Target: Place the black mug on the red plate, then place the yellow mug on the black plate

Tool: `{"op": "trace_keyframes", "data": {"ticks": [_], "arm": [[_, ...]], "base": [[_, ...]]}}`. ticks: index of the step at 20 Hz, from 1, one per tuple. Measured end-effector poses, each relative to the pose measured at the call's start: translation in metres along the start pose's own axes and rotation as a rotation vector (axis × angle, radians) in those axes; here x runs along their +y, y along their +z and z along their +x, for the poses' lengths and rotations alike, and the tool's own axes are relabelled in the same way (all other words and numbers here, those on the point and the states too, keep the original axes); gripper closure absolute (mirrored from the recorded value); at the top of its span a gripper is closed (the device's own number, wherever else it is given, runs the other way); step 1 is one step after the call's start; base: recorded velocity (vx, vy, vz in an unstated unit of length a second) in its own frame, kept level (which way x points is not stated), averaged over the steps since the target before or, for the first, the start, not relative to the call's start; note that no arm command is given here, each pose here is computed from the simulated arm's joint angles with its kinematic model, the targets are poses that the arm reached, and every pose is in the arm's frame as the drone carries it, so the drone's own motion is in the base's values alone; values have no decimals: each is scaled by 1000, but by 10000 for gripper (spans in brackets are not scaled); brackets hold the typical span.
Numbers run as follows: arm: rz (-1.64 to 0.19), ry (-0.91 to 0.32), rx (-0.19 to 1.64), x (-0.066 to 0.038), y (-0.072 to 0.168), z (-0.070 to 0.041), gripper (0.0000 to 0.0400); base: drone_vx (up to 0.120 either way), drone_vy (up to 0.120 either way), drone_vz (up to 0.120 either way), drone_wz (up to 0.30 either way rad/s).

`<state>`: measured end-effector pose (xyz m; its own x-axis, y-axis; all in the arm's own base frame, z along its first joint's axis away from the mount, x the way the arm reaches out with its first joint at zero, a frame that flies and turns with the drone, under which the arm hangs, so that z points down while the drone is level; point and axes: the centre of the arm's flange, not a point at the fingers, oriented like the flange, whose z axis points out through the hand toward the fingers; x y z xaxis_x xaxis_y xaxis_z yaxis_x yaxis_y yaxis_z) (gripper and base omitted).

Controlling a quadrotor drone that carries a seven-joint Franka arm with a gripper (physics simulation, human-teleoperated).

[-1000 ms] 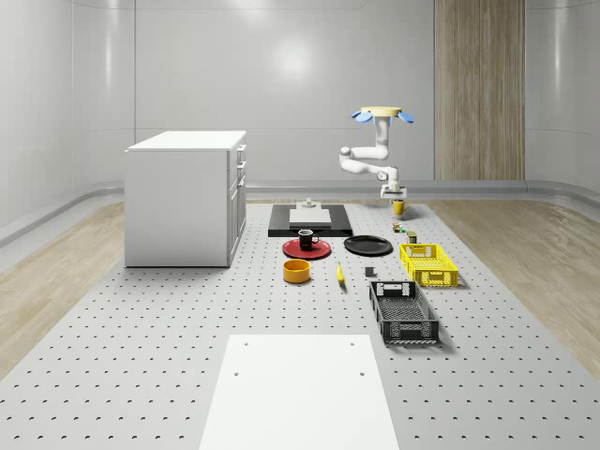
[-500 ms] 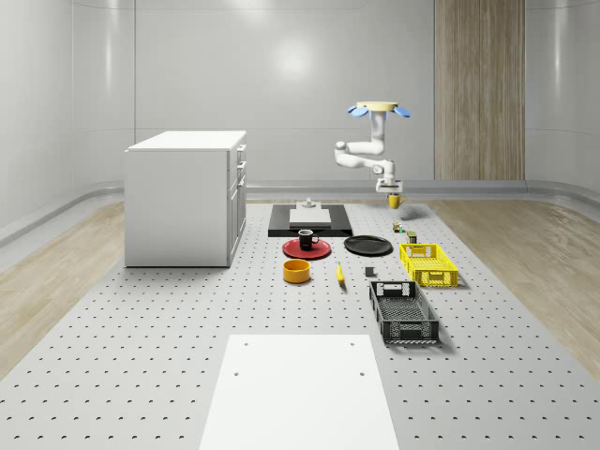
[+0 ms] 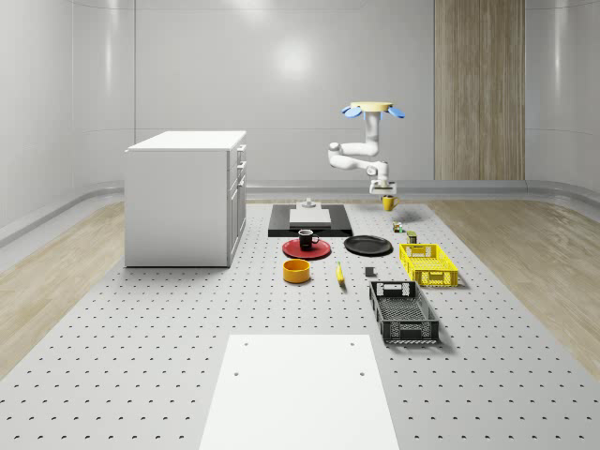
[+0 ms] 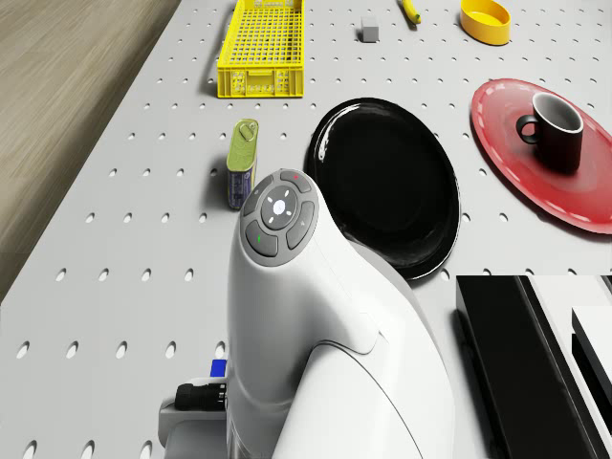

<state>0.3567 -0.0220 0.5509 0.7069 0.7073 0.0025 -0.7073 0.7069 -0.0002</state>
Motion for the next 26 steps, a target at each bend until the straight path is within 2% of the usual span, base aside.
{"op": "trace_keyframes", "data": {"ticks": [26], "arm": [[0, 0, 0, 0, 0, 0, 290]], "base": [[120, -120, 0, 0]]}}
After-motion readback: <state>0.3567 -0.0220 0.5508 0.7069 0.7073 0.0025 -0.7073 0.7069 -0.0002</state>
